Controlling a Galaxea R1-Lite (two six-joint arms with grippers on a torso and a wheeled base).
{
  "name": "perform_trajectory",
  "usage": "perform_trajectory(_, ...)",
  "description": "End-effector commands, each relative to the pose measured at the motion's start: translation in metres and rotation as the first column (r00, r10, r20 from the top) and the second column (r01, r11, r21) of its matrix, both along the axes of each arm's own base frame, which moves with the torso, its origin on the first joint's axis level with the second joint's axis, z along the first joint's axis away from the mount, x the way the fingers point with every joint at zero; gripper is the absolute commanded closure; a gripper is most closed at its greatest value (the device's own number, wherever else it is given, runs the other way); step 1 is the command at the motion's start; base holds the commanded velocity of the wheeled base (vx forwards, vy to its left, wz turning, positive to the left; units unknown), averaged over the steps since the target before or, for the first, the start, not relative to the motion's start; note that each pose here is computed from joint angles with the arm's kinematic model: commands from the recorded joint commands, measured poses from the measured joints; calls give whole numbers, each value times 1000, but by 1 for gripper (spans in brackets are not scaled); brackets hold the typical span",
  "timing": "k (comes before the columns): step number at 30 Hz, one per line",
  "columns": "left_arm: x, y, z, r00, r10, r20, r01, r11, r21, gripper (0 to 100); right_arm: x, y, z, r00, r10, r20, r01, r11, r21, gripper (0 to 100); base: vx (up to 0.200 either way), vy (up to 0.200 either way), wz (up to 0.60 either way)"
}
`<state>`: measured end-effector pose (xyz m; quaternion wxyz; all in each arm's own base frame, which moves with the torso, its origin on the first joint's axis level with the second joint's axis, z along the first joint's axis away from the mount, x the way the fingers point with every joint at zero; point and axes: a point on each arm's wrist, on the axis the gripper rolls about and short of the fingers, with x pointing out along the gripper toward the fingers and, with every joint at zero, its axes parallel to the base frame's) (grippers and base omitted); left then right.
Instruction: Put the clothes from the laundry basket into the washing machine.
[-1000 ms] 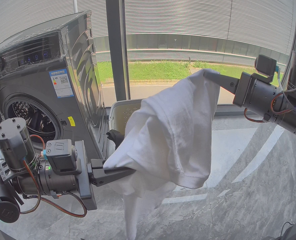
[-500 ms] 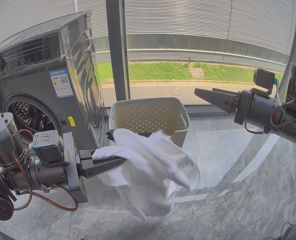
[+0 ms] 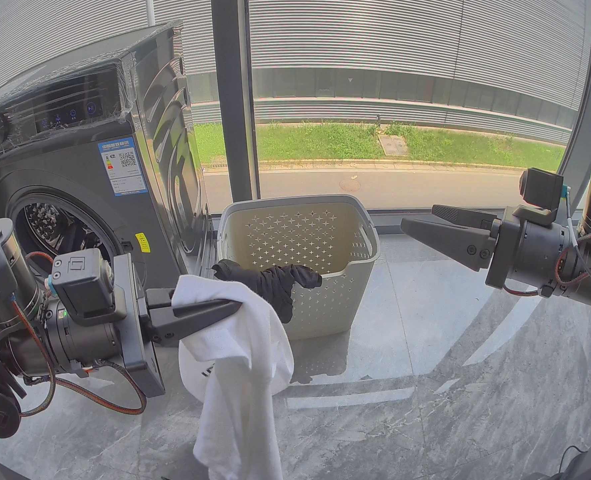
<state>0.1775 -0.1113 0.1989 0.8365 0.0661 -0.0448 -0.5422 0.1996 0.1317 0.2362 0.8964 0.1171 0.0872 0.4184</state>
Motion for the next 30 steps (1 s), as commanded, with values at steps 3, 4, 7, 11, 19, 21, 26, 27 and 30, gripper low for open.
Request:
perform_trajectory(3,5,-2,9,1000,6,22,-6,1000,-17,100,-2,-1,2,1000,4,6,-4,1000,5,0,0,0,0)
perform_trajectory(4,8,-3,13,1000,14,27,-13,1000,-29,100,-2,0,2,1000,5,8,-5,1000,5,0,0,0,0)
perform_trajectory(7,12,-7,24,999,46,21,-45,997,-67,100,-2,0,2,1000,9,8,-9,1000,3,0,0,0,0)
perform_trajectory(11,12,-11,35,996,74,-41,-79,987,-138,100,-2,2,0,1000,16,15,-15,1000,-10,0,0,0,0)
perform_trajectory(19,21,-13,29,967,188,-170,-218,960,-176,100,-2,9,-4,999,41,24,-40,998,-38,0,0,0,0)
perform_trajectory(21,23,-15,27,956,206,-208,-245,952,-183,100,-4,13,-6,998,63,21,-62,997,-45,0,0,0,0)
perform_trajectory(26,30,-27,23,938,241,-250,-291,939,-186,100,-5,32,-17,991,130,8,-129,987,-93,0,0,0,0)
perform_trajectory(27,29,-31,24,941,228,-249,-279,942,-190,100,-6,36,-21,989,145,5,-144,984,-107,0,0,0,0)
perform_trajectory(30,27,-43,29,946,187,-264,-245,947,-209,100,-6,48,-28,983,182,-5,-181,974,-134,0,0,0,0)
